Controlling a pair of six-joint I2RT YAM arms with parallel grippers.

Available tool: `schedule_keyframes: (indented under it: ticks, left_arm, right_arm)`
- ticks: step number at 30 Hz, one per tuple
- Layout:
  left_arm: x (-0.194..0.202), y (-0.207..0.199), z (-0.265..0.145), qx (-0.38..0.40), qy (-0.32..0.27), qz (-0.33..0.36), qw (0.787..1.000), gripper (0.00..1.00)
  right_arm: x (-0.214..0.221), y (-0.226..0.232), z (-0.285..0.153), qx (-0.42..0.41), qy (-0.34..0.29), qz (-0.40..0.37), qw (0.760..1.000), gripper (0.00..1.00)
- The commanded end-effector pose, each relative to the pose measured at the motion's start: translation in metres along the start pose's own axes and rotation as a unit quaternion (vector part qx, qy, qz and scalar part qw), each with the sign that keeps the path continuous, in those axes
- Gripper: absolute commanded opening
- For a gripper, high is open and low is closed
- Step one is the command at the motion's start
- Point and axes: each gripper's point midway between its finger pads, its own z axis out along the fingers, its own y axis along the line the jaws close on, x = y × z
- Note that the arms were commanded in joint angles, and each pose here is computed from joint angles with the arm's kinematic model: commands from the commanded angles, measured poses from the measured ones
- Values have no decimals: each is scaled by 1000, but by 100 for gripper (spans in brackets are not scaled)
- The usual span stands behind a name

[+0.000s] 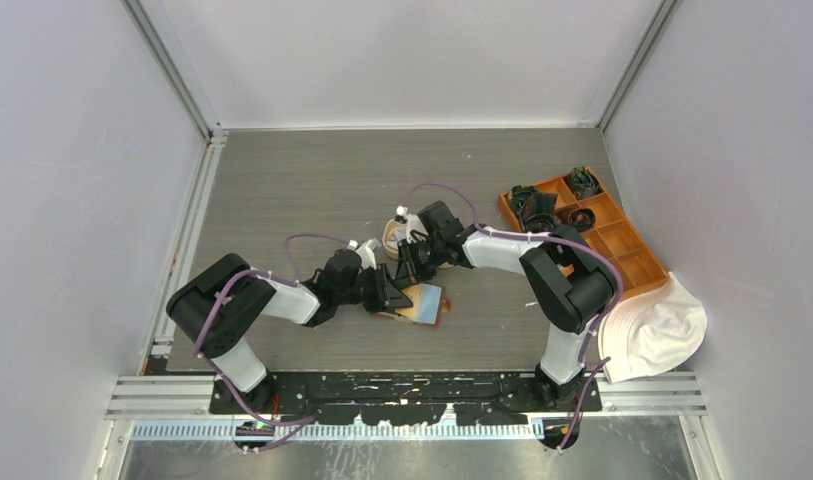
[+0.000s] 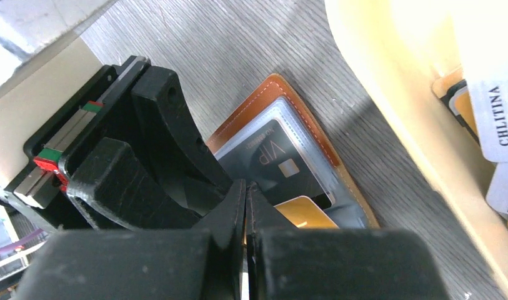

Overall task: Put the credit cards into the card holder
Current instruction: Insert the credit card into the card holder.

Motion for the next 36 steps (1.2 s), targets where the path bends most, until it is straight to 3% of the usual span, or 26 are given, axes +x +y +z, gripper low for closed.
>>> schedule_keyframes:
  ticks: [1,20,30,33,36]
  left_arm:
    - [-8,-11,0,19,-17,24,999,24]
    - [-12,-10,-13,-5,-24,39,999,24]
    - [-9,-6,-10,-13,-10,43,999,19]
    - [-10,-8,-9,-10,-8,43,999,17]
    - [-9,-8,-8,-9,-4,42,999,14]
  right_arm:
    - [-4,0,-3,12,8,-36,999,1]
    - [2,-1,-11,19,30,-80,996,1]
    - [-26,21,-40,0,-37,-127,991,7]
    - [-32,12,-55,31,-49,-176,983,7]
    - [-31,10,-75,53,-43,-282,957,8]
